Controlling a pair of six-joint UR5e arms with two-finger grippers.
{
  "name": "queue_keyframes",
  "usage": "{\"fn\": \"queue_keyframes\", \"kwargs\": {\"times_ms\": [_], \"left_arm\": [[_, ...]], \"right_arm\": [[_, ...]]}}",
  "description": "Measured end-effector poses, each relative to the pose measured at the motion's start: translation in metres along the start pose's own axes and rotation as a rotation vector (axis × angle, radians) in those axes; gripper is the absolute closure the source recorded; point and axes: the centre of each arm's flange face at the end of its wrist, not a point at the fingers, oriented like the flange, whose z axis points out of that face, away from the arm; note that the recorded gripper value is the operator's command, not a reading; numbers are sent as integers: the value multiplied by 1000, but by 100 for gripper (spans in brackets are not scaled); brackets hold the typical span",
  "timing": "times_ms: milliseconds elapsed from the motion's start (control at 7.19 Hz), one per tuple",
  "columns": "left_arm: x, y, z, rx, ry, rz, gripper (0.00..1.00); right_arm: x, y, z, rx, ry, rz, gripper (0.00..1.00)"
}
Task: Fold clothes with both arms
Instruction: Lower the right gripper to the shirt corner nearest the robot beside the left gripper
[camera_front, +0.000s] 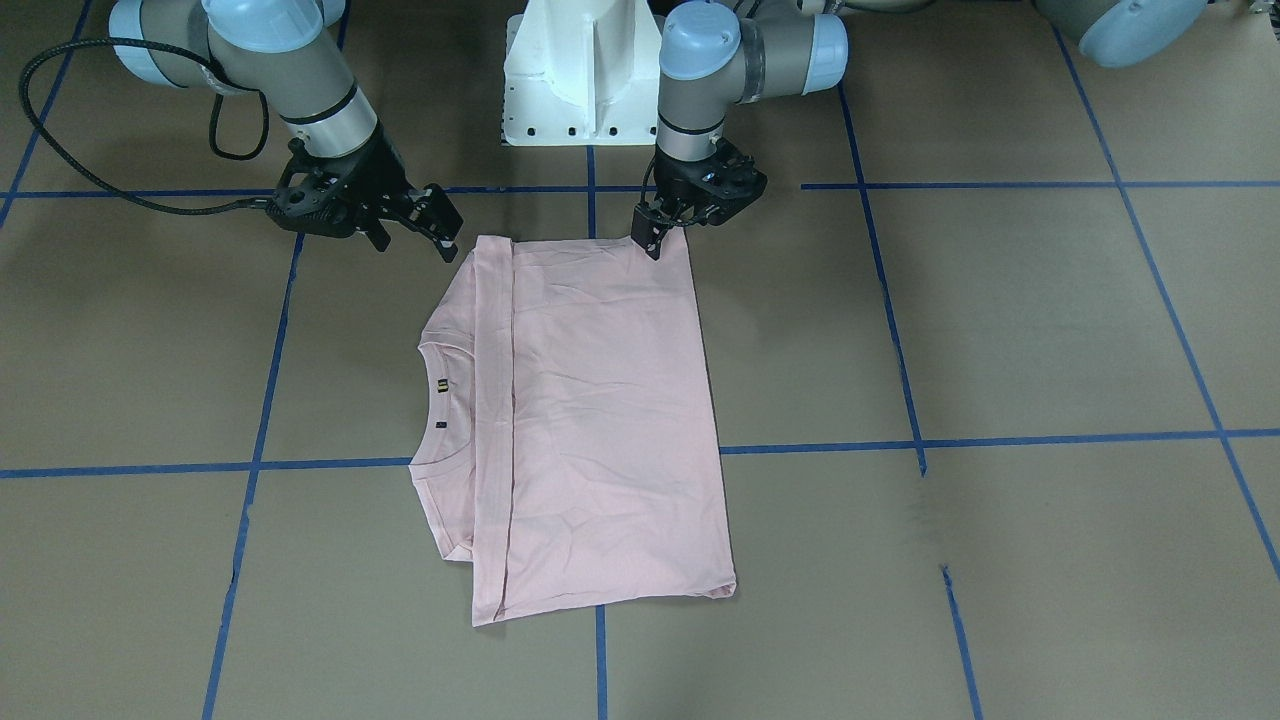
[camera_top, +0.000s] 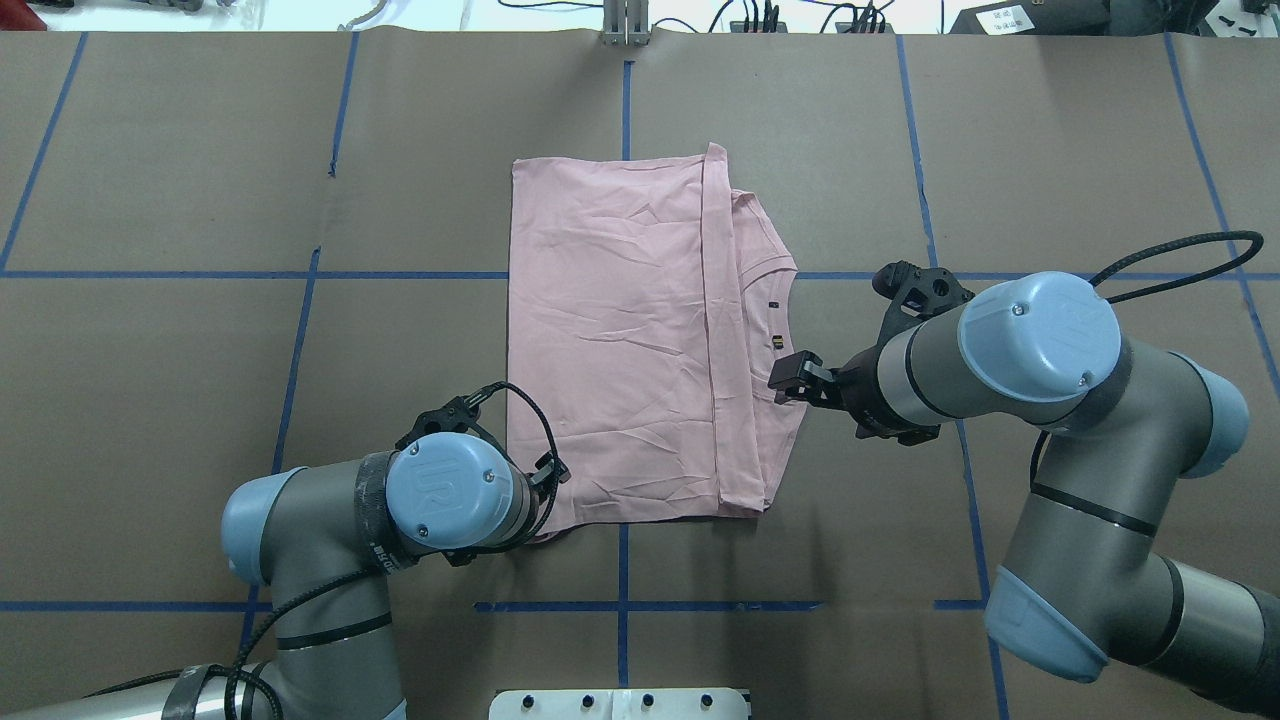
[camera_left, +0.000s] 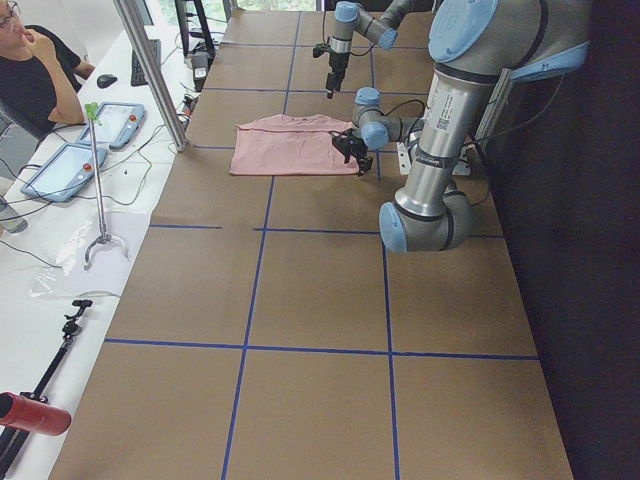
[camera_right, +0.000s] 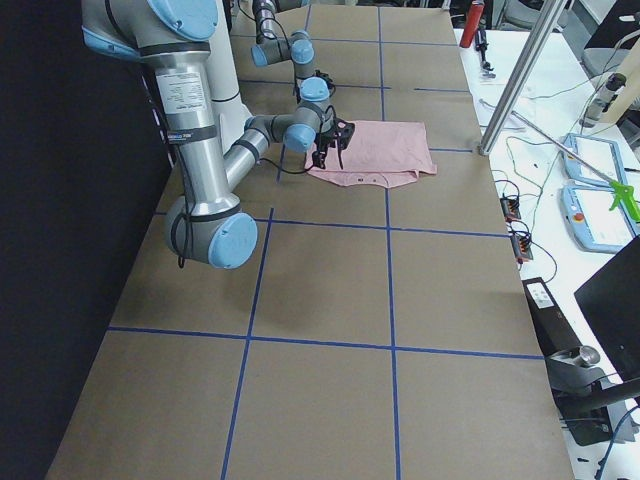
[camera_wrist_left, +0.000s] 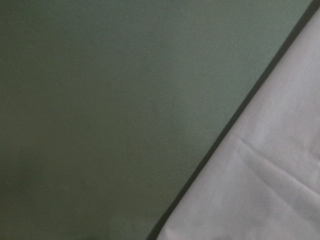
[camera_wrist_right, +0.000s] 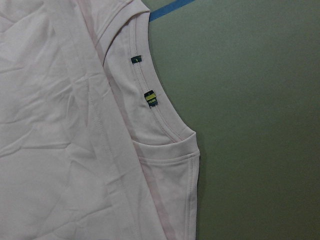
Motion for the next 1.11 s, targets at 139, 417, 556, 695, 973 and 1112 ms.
{"fn": "queue_keyframes", "kwargs": {"times_ms": [139,417,556,695,973,1112], "left_arm": [[0,0,-1,-1,1,-1,17],[-1,1,-1,-2,0,-7,30],[-2,2,-1,-3,-1,-9,50],[-3,4,0,-5,-4,-8,80],[-4,12,0,-15,-6,-1,100],[-3,14,-1,-20,-4,4,100]], "right_arm": [[0,0,-2,0,-3,-1,0],[0,1,-5,0,-6,-2,0],[1,1,-5,-1,-5,-2,0],[1,1,-5,-1,-6,-2,0],[1,1,-5,-1,-5,-1,0],[1,1,-5,-1,-5,-1,0]]}}
